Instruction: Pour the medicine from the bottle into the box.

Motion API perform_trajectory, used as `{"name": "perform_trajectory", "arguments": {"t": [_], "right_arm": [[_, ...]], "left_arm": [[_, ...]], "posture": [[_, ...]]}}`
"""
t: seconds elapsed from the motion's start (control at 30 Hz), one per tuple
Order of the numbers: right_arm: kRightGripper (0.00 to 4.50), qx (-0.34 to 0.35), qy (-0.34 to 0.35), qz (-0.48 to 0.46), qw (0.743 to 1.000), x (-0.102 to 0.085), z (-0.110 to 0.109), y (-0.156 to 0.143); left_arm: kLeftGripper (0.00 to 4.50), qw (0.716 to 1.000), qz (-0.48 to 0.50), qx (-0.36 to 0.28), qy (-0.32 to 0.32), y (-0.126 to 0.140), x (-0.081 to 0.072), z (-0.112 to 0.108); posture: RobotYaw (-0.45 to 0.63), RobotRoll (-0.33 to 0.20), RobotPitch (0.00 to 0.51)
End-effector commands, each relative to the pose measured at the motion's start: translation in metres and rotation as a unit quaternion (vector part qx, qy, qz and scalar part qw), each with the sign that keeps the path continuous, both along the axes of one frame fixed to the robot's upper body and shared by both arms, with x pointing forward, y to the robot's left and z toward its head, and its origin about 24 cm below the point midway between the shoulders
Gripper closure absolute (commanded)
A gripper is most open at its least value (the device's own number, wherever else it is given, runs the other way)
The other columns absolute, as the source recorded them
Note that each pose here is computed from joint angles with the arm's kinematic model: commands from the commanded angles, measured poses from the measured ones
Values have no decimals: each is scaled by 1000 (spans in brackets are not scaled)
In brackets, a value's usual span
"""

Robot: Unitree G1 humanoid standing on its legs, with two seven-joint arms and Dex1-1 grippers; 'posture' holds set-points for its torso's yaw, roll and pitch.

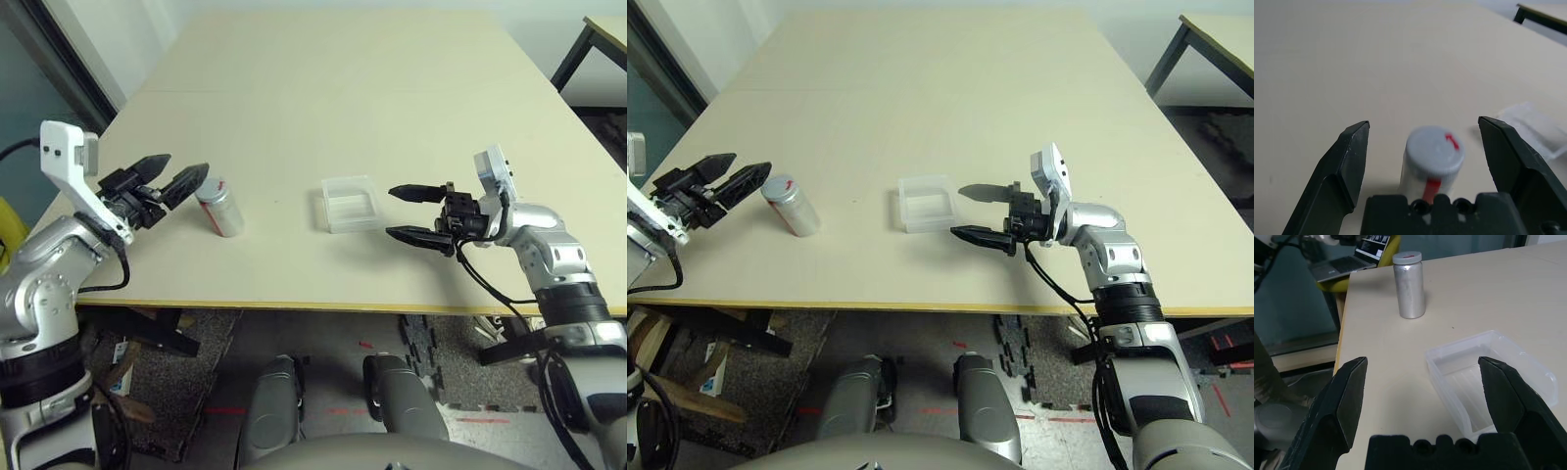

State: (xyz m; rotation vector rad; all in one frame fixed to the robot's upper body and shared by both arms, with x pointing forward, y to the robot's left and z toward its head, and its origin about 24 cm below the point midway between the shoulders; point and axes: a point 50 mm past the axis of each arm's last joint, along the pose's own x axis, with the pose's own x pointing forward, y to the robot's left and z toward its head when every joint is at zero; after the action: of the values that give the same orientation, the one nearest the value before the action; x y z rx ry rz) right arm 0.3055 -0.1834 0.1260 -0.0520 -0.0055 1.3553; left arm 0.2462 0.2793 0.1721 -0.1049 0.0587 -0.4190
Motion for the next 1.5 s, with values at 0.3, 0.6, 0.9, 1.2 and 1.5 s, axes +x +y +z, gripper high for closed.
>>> {"name": "perform_trajectory", "arguments": {"t": [0.3, 0.6, 0.9, 1.2, 1.5], "right_arm": [[0, -14, -11, 0, 1000, 2, -2, 0], [0, -12, -18, -9, 1000, 1, -2, -1], [0, -12, -20, -14, 1000, 0, -2, -2], [0, -14, -21, -21, 999, -3, -2, -4], [0, -16, -23, -28, 999, -4, -1, -7]], "left_arm": [[42, 1000, -17, 7, 25, -13, -16, -35], [42, 999, -3, 23, 37, -11, -12, -60], [42, 999, 1, 45, 31, -13, 0, -80], [42, 998, -12, 66, -6, -19, 17, -85], [42, 998, -12, 64, -22, -20, 31, -87]], "posture": [[-49, 0, 139], [-74, 0, 135], [-93, 0, 128], [-110, 0, 124], [-127, 0, 115]]}}
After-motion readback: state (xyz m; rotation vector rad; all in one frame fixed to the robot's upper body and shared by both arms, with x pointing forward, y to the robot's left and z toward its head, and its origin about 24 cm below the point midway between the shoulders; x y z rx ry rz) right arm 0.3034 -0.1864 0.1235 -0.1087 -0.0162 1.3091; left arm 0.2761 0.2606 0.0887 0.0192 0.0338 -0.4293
